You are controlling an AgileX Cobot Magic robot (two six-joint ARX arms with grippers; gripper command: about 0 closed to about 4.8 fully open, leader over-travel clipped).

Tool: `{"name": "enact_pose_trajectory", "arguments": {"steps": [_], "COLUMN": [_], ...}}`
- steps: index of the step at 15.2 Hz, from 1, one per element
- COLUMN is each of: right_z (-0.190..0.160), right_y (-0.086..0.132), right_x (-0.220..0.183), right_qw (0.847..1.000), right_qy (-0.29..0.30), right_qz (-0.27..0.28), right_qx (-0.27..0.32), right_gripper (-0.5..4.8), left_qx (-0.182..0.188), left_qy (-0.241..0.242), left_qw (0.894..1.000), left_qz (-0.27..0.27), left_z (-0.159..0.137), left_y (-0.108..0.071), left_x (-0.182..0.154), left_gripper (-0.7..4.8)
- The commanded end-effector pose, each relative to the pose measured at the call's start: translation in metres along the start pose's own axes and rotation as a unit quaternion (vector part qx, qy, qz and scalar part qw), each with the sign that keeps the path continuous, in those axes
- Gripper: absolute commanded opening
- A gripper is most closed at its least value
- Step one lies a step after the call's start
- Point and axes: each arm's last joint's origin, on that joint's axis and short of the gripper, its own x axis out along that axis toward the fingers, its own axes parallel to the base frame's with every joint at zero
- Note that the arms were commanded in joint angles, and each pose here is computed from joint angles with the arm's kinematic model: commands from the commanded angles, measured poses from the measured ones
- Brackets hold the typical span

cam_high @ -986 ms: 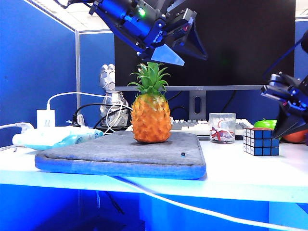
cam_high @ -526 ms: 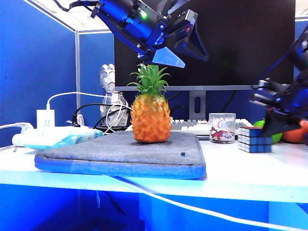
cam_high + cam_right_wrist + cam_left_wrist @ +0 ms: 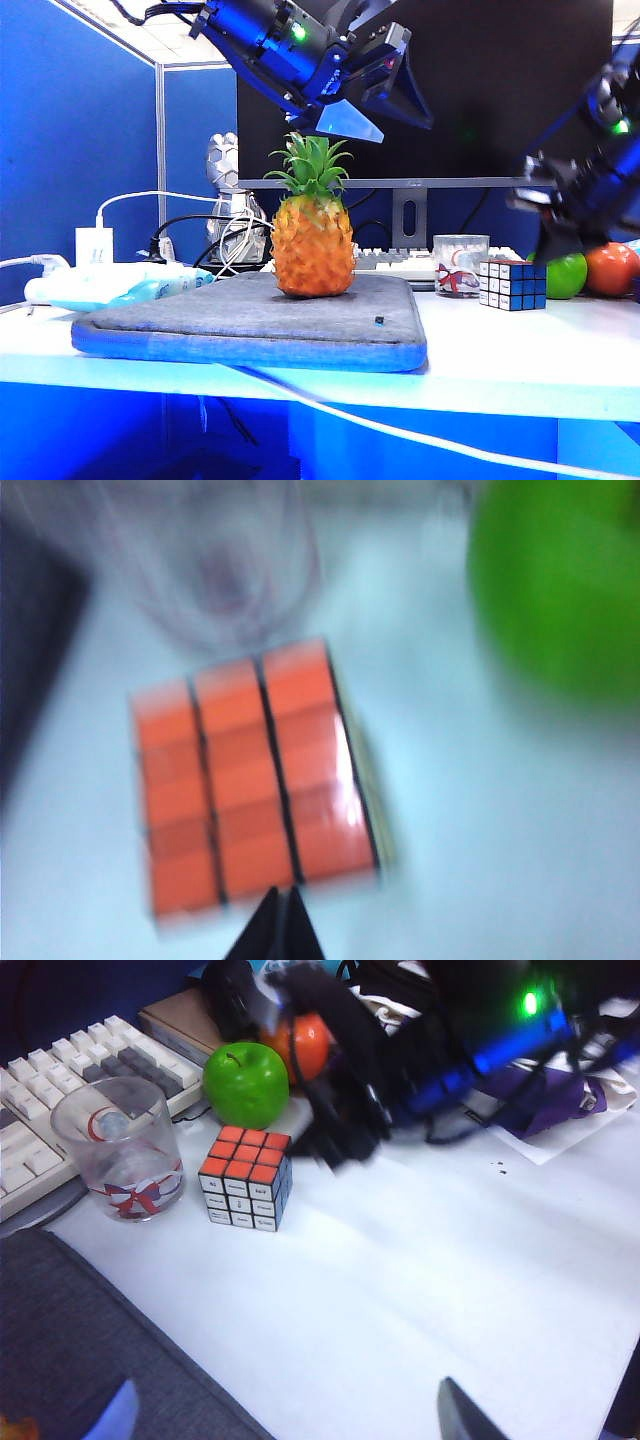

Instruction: Rotate the Rubik's Cube so that its red face is facing towards you.

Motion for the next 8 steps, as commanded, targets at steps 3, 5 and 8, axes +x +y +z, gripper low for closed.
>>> {"name": "enact_pose_trajectory", "arguments": {"steps": [3, 5, 8], "right_z": [0.0190, 0.0186, 0.0185], "right_y": [0.0037, 0.0056, 0.0071], "right_x": [-0.0075, -0.0069, -0.0054], "right_qw": [0.999, 1.000, 0.999], "right_qy": [-0.030, -0.028, -0.029], "right_qz": [0.002, 0.004, 0.019], "right_qx": [-0.011, -0.012, -0.012], "right_gripper": [0.00, 3.04, 4.79], "left_qx": [0.002, 0.001, -0.007], "left_qy": [-0.010, -0.009, -0.009], "left_qw": [1.000, 1.000, 1.000], "left_qz": [0.002, -0.001, -0.002], "left_z": [0.0032, 0.0030, 0.0030], "left_y": [0.0002, 0.0000, -0.0002], "left_x": [-0.0004, -0.0004, -0.0003], "left_gripper": [3.98, 3.98, 3.97]}}
